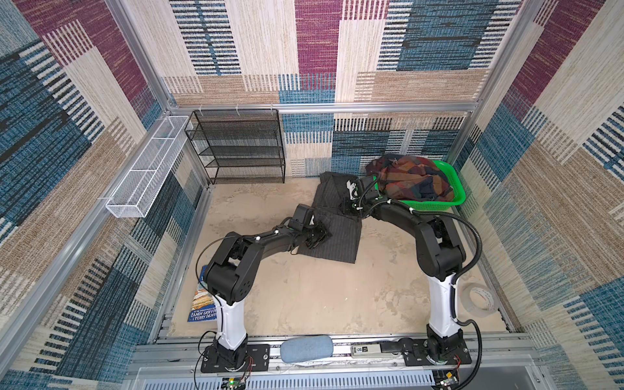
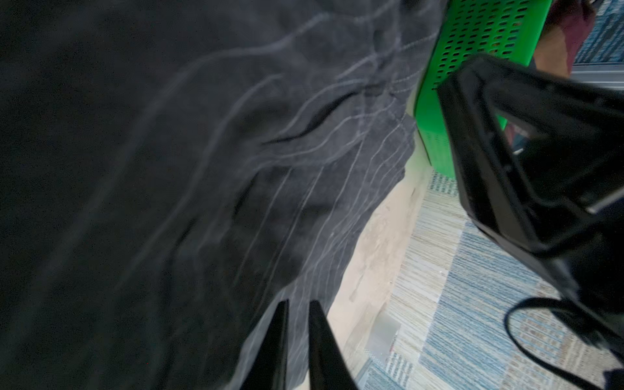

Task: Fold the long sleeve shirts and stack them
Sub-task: 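Lay the folded end down and press the bundle flat with both grippers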

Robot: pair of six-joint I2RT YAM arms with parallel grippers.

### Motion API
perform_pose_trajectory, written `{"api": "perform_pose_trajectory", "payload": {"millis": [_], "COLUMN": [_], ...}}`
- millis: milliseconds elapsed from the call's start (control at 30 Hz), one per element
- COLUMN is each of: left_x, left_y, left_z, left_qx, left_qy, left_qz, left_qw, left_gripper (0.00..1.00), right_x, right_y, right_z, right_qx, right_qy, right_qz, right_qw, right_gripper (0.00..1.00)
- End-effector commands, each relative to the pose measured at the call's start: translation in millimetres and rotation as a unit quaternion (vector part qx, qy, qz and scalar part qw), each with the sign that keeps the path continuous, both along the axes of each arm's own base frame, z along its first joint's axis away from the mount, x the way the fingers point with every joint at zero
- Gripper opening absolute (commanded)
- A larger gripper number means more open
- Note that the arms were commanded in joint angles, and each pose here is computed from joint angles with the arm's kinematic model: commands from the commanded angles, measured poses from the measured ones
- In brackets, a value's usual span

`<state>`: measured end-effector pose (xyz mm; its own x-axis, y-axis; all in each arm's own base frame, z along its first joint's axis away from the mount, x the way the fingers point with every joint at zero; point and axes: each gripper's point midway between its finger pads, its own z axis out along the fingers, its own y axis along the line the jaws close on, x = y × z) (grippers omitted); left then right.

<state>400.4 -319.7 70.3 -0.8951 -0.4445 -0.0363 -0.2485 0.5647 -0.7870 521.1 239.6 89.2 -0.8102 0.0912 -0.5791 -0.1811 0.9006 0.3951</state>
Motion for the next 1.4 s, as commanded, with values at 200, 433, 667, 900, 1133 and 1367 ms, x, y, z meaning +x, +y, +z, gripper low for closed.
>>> {"api": "perform_pose_trajectory", "payload": {"millis": [200,433,667,900,1133,1367], "left_x": [-7.9,-25.8,-13.5,20.4,7.4,-45.8], "left_y": [30.5,69.9,131.2,166.8,176.6,211.9], "left_z": [-40.6,-60.5,-38.9,12.1,60.5,59.6], "left_qx": [0.071,0.127,0.183,0.231,0.234,0.227], "left_qy": [0.049,0.085,0.070,0.010,-0.024,0.004], "left_qz": [0.021,-0.002,-0.020,-0.050,-0.048,0.037], "left_qw": [0.996,0.988,0.980,0.972,0.971,0.973], "left_gripper": [0.00,0.00,0.00,0.06,0.24,0.35], "right_x": [-10.7,-36.5,-103.1,-183.0,-198.6,-197.2], "right_y": [-15.3,-17.8,10.8,68.4,68.9,127.8], "right_z": [-45.6,-65.2,-69.9,-48.5,17.4,69.6], "right_qx": [-0.037,-0.030,-0.029,0.011,0.042,0.073], "right_qy": [0.031,0.068,0.112,0.137,0.088,0.030], "right_qz": [-0.005,-0.024,-0.031,-0.053,-0.075,0.071], "right_qw": [0.999,0.997,0.993,0.989,0.992,0.994], "right_gripper": [0.26,0.24,0.24,0.25,0.28,0.30]}}
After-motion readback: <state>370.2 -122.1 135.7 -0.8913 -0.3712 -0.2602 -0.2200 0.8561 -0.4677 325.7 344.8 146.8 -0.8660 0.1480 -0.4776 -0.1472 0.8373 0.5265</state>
